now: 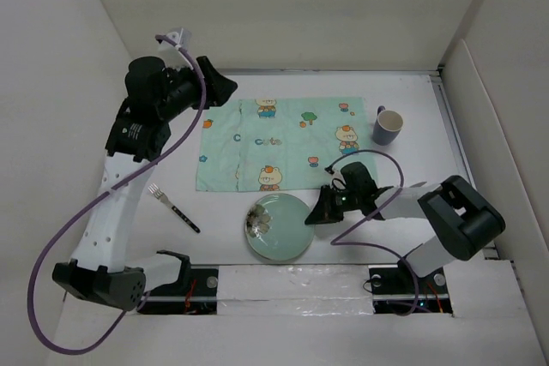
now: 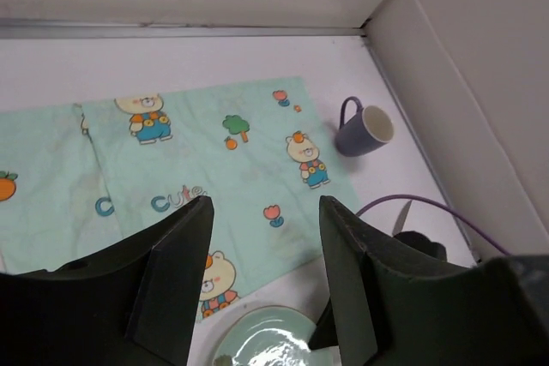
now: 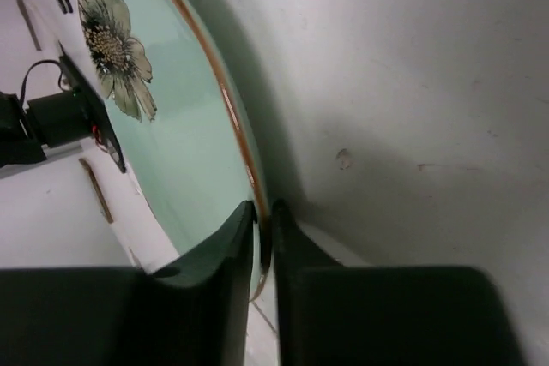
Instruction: Set the dinner table for one person
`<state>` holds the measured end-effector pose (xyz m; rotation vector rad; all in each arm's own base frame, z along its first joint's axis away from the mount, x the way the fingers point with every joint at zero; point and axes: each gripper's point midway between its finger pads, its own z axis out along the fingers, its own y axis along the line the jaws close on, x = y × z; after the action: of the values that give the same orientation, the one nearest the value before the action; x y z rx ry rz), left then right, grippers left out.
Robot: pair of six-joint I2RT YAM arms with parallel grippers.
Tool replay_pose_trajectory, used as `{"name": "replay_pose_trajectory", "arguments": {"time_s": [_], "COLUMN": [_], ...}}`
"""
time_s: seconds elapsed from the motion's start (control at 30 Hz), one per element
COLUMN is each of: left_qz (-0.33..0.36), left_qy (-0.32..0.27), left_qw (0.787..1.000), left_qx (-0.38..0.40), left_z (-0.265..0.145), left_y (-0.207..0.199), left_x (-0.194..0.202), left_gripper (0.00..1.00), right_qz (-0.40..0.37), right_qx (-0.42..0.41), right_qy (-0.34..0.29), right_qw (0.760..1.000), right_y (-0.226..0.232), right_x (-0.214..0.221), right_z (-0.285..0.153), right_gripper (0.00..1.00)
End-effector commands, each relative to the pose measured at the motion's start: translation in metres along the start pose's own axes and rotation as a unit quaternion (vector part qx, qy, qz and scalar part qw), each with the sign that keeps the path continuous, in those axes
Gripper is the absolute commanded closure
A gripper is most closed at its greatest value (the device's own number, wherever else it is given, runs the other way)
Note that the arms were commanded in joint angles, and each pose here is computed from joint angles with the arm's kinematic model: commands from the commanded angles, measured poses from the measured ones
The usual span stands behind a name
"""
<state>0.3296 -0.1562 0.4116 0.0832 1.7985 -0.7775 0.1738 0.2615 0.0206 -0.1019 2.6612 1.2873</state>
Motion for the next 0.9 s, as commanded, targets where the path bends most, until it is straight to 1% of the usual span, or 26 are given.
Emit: {"name": "replay_pose_trajectory", "arguments": {"time_s": [0.0, 0.07, 0.1, 0.13, 0.17, 0.2, 0.27, 0.3, 0.37, 0.4, 0.43, 0.47, 0.5, 0.53, 0.57, 0.6, 0.63, 0.67, 0.7, 0.73, 0.77, 0.8, 0.83, 0.87], "left_qz": [0.033, 0.055, 0.061, 0.068, 0.092, 0.104, 0.116, 0.112, 0.11, 0.104, 0.103, 0.102, 0.107, 0.113, 0.113, 0.118, 0.127, 0.17, 0.211, 0.246, 0.254, 0.219, 0.168, 0.133], "left_qy": [-0.033, -0.029, -0.027, -0.034, -0.036, -0.027, -0.013, -0.027, -0.04, -0.027, -0.011, 0.002, 0.015, 0.011, 0.007, -0.001, -0.004, 0.011, -0.024, -0.019, 0.002, 0.0, -0.006, -0.056], "left_qw": [0.999, 0.997, 0.995, 0.993, 0.99, 0.988, 0.982, 0.983, 0.988, 0.99, 0.991, 0.991, 0.99, 0.987, 0.987, 0.987, 0.984, 0.98, 0.958, 0.95, 0.947, 0.961, 0.975, 0.985], "left_qx": [-0.007, -0.037, -0.078, -0.096, -0.104, -0.11, -0.152, -0.146, -0.103, -0.092, -0.089, -0.088, -0.093, -0.114, -0.112, -0.113, -0.122, -0.103, -0.193, -0.193, -0.197, -0.17, -0.143, -0.097], "left_z": [-0.015, -0.014, -0.016, -0.015, -0.013, -0.002, 0.002, 0.002, 0.004, 0.012, 0.018, 0.024, 0.033, 0.036, 0.037, 0.038, 0.041, 0.053, 0.05, 0.055, 0.06, 0.071, 0.075, 0.067], "left_y": [-0.005, 0.01, 0.024, 0.023, 0.02, 0.01, 0.018, 0.013, -0.004, -0.008, -0.007, -0.004, 0.003, 0.012, 0.012, 0.011, 0.011, -0.031, -0.029, -0.045, -0.05, -0.056, -0.06, -0.073], "left_x": [-0.017, -0.012, -0.009, -0.007, -0.003, 0.008, 0.008, -0.002, -0.008, -0.004, 0.004, 0.012, 0.023, 0.023, 0.022, 0.017, 0.015, 0.041, 0.033, 0.045, 0.056, 0.043, 0.038, 0.006], "left_gripper": [0.5, 0.5, 0.49, 0.48, 0.46, 0.45, 0.44, 0.44, 0.42, 0.42, 0.42, 0.42, 0.43, 0.43, 0.43, 0.43, 0.43, 0.41, 0.4, 0.38, 0.38, 0.38, 0.39, 0.39], "right_qz": [-0.003, -0.019, -0.019, -0.037, -0.046, -0.052, -0.068, -0.074, -0.07, -0.078, -0.086, -0.089, -0.079, -0.078, -0.082, -0.061, -0.052, -0.046, -0.024, -0.015, 0.003, 0.0, 0.012, 0.02], "right_qx": [0.012, -0.012, -0.014, -0.033, -0.039, -0.046, -0.063, -0.063, -0.069, -0.076, -0.071, -0.065, -0.05, -0.049, -0.052, -0.04, -0.033, -0.043, -0.033, -0.032, -0.035, -0.041, -0.028, -0.026], "right_qy": [-0.017, -0.029, -0.029, -0.04, -0.047, -0.05, -0.073, -0.098, -0.133, -0.153, -0.188, -0.202, -0.206, -0.245, -0.249, -0.242, -0.252, -0.269, -0.271, -0.28, -0.278, -0.284, -0.275, -0.273], "right_qw": [1.0, 0.999, 0.999, 0.998, 0.997, 0.996, 0.993, 0.99, 0.986, 0.982, 0.976, 0.973, 0.974, 0.965, 0.964, 0.967, 0.966, 0.961, 0.962, 0.959, 0.96, 0.958, 0.961, 0.961], "right_y": [-0.012, 0.005, 0.012, 0.031, 0.04, 0.057, 0.083, 0.095, 0.104, 0.11, 0.12, 0.123, 0.114, 0.122, 0.124, 0.109, 0.103, 0.115, 0.101, 0.098, 0.098, 0.108, 0.096, 0.094], "right_x": [-0.005, -0.012, -0.016, -0.022, -0.028, -0.036, -0.052, -0.071, -0.096, -0.111, -0.135, -0.147, -0.161, -0.201, -0.203, -0.216, -0.231, -0.249, -0.261, -0.273, -0.279, -0.293, -0.298, -0.301], "right_z": [-0.002, -0.014, -0.02, -0.031, -0.038, -0.047, -0.066, -0.077, -0.09, -0.094, -0.103, -0.103, -0.095, -0.101, -0.102, -0.088, -0.087, -0.09, -0.081, -0.081, -0.077, -0.08, -0.068, -0.066], "right_gripper": [1.0, 1.0, 1.0, 1.0, 1.0, 1.0, 1.0, 1.0, 1.0, 1.0, 1.0, 1.0, 1.0, 1.0, 1.0, 1.0, 1.0, 1.0, 1.0, 1.0, 1.0, 1.0, 1.0, 1.0]}}
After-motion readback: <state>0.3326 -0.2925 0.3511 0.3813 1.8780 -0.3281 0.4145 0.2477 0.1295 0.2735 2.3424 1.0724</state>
